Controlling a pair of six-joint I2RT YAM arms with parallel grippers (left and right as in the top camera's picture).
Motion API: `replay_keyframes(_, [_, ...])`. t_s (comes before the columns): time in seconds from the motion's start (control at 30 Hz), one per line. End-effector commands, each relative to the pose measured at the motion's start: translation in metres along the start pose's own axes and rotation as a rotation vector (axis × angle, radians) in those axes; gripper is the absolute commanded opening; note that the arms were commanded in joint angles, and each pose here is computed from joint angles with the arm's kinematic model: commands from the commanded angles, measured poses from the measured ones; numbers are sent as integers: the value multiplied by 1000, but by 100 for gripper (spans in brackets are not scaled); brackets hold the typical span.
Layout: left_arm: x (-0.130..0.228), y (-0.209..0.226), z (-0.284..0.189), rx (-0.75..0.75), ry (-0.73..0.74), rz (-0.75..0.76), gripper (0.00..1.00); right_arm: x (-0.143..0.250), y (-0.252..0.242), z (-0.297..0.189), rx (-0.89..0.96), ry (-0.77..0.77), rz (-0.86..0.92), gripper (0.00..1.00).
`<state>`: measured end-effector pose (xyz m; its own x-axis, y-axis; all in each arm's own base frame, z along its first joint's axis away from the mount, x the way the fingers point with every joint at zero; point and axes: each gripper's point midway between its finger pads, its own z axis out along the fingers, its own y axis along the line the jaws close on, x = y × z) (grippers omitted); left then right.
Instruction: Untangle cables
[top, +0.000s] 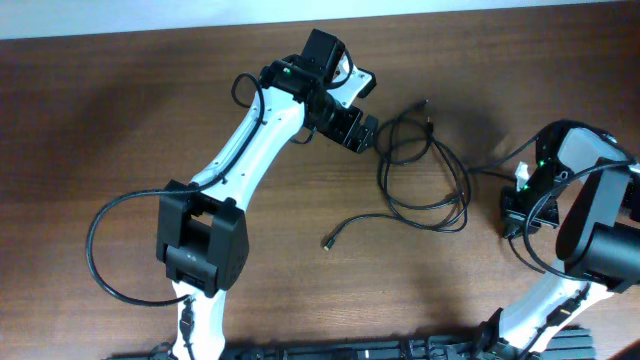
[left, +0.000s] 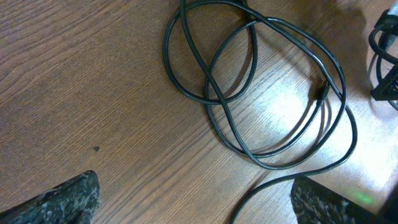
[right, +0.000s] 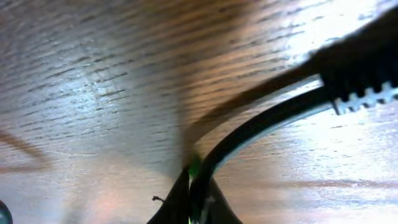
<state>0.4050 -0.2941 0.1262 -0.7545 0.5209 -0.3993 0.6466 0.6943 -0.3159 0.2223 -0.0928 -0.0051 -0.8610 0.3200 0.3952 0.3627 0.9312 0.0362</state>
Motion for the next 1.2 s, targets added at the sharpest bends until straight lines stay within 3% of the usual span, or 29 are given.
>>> replay_keyframes(0.0, [0, 2, 0, 8, -1, -18, 99, -10, -2, 10, 10, -20, 15, 4])
replay_keyframes(0.13, [0, 2, 0, 8, -1, -18, 99, -32, -3, -7, 16, -99, 15, 4])
replay_keyframes(0.33, [0, 2, 0, 8, -1, -18, 99, -81, -26, -69, 86, -300, 79, 4])
replay_keyframes(0.5, [0, 2, 0, 8, -1, -18, 99, -118, -69, -133, 111, -521, 223, 4])
replay_keyframes(0.67, [0, 2, 0, 8, -1, -17, 99, -134, -119, -162, 103, -667, 355, 4])
replay_keyframes(0.93, [0, 1, 0, 9, -1, -15, 99, -113, -218, -165, 54, -753, 719, 4])
replay_keyframes(1.17, [-1, 1, 1, 9, -4, -14, 99, -93, -256, -159, 31, -759, 855, 7])
